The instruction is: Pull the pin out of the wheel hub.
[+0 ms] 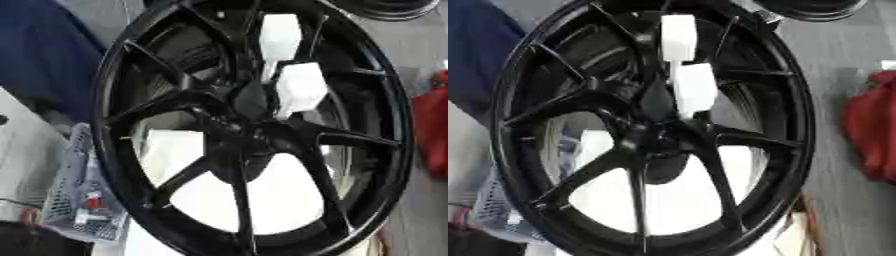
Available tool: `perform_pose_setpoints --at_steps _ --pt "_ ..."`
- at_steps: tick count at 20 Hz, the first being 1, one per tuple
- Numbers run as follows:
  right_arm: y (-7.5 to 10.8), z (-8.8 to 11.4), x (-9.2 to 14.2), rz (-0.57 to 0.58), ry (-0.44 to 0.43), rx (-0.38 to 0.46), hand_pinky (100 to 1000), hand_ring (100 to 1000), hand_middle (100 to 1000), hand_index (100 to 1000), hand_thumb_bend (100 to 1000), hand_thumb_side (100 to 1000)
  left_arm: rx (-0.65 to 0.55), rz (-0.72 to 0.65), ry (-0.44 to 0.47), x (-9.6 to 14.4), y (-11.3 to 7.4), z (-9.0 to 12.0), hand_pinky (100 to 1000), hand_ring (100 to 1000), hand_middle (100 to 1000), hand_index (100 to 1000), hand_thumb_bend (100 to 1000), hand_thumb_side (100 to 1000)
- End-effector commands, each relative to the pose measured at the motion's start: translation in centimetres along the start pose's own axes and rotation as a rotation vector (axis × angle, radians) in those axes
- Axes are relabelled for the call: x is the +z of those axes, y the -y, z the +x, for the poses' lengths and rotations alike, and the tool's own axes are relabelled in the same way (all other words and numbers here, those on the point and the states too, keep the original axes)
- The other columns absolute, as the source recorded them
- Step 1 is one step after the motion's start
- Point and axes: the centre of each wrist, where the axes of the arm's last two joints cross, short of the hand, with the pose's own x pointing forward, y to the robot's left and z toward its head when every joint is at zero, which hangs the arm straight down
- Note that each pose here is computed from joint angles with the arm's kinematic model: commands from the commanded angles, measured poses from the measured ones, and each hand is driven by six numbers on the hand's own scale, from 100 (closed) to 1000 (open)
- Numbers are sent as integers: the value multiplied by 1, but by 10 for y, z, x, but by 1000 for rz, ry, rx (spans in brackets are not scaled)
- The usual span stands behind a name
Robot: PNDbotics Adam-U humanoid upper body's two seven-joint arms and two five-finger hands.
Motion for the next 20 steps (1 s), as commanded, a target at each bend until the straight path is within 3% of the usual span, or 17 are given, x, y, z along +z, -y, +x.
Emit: perform_pose_setpoints --at_steps 1,12,17,20 --pt "14 6 -4 -25 18 33 824 758 756 820 100 480 -14 1 26 -1 -2 8 919 541 638 789 160 967" --pt "12 4 -2 -13 7 40 823 755 754 821 100 459 -8 4 24 -1 -2 8 920 544 638 790 165 965" --pt "-2 18 5 167 -2 130 819 767 761 827 100 253 -7 -1 24 -1 -1 8 920 543 638 790 164 965" --pt "-11 29 10 316 -6 201 817 774 766 832 100 200 -7 -3 23 -1 -1 8 920 543 638 790 166 965"
